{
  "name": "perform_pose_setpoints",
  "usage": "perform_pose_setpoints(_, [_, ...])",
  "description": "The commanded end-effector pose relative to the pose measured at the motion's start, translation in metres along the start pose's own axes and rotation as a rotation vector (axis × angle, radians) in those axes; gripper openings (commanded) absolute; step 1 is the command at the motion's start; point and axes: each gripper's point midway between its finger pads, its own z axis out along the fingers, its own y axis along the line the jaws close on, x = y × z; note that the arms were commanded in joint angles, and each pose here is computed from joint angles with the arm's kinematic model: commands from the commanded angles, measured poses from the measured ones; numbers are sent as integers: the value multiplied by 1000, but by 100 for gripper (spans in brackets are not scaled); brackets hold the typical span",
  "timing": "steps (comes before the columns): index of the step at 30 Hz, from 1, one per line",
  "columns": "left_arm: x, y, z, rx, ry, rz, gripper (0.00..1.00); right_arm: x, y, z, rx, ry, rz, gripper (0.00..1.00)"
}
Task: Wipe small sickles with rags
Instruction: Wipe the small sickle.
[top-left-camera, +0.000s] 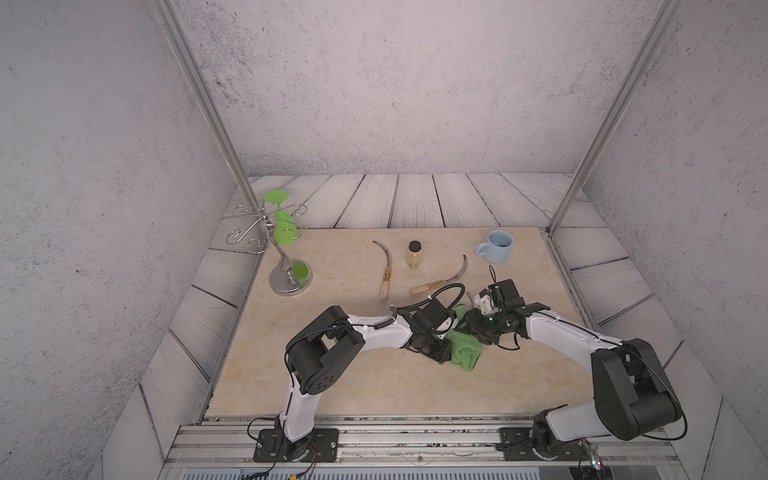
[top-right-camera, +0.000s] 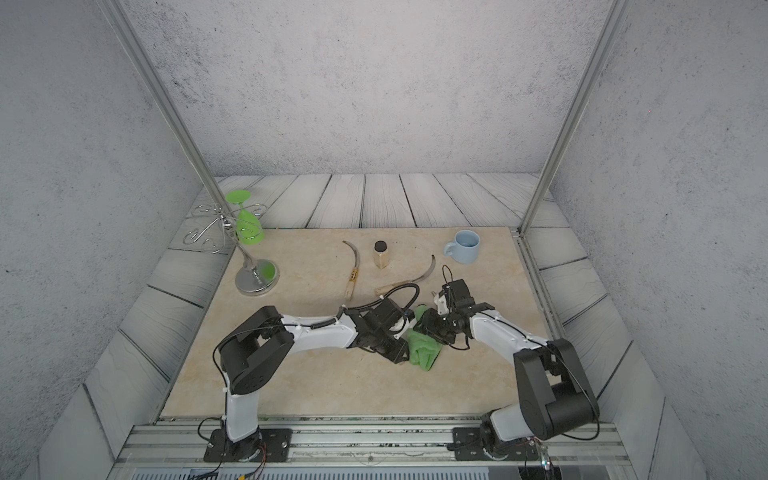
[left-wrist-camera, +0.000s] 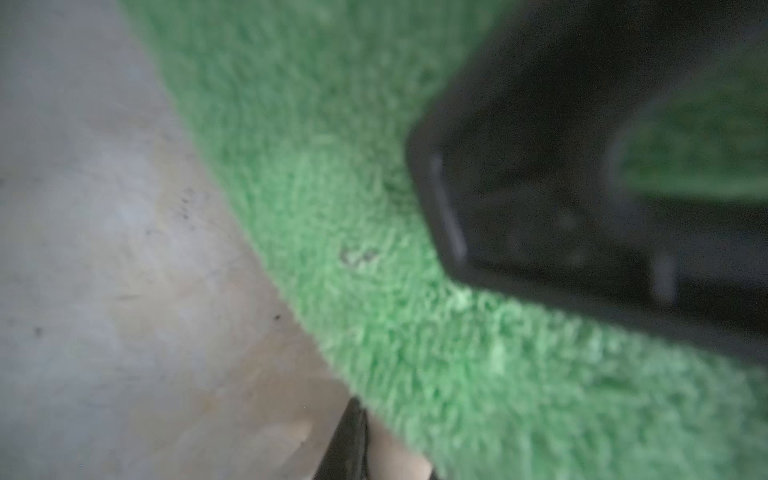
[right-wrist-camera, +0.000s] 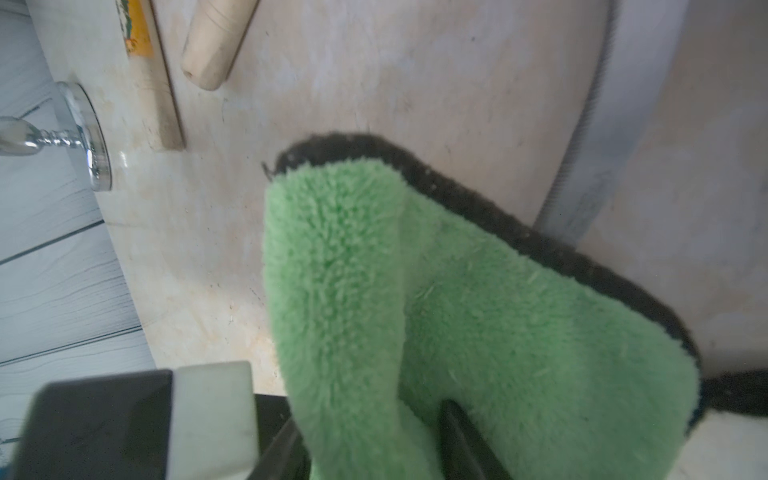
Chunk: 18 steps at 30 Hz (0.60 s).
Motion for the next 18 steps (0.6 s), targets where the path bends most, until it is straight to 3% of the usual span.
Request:
perform_pose_setpoints(1, [9,14,8,-44,38,-30,0,17,-6,-8,62,10,-18,52])
perform_pose_setpoints(4, [7,13,8,-42,32,-34,0,27,-9,-7,70,16,-19,48])
perform_pose_setpoints(10, [5,13,8,-44,25,-45,0,48,-18,22,79,100,-7,22])
perform_pose_setpoints(14, [6,12,9,-36,27,-47,0,50,-19,39,78,128,-4,14])
perform_pose_setpoints(18, [9,12,9,-34,36,-45,0,39,-25,45,131,111,-8,12])
